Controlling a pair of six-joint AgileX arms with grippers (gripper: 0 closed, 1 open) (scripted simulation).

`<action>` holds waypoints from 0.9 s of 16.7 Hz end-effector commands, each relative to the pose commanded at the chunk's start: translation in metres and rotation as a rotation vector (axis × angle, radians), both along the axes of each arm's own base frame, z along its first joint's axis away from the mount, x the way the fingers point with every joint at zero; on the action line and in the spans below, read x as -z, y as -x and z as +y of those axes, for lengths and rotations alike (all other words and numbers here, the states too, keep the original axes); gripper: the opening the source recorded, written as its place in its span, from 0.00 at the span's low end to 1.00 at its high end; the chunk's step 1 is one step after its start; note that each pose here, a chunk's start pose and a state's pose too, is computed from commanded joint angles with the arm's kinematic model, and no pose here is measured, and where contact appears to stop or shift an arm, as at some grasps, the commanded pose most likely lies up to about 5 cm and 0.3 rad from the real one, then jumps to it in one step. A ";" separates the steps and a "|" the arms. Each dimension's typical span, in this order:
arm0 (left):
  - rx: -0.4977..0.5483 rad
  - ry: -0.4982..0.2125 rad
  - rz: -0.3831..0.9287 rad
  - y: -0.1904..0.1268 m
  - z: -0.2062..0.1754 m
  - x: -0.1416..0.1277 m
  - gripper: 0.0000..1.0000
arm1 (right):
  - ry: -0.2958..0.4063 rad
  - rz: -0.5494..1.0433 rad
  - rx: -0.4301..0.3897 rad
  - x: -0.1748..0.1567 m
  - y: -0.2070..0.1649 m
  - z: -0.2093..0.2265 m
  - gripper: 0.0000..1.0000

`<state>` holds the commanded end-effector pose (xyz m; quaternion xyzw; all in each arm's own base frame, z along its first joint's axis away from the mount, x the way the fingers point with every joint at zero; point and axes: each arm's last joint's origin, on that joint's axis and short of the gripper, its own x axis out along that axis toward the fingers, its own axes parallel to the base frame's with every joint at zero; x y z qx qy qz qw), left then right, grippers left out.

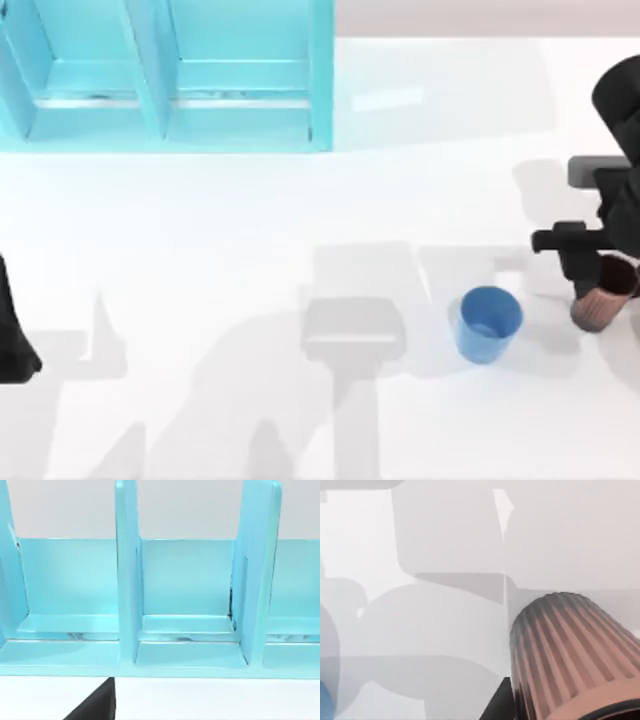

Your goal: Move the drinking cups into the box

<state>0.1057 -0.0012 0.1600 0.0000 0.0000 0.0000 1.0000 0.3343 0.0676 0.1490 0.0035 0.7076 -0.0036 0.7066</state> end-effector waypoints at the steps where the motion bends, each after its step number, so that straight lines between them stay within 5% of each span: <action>1: 0.000 0.000 0.000 0.000 0.000 0.000 1.00 | 0.000 0.000 0.000 0.000 0.000 0.000 0.00; 10: 0.000 0.000 0.000 0.000 0.000 0.000 1.00 | 0.000 -0.002 -0.002 -0.001 0.000 0.001 0.00; 15: 0.000 0.000 0.000 0.000 0.000 0.000 1.00 | -0.005 -0.098 -0.100 -0.024 -0.010 0.010 0.00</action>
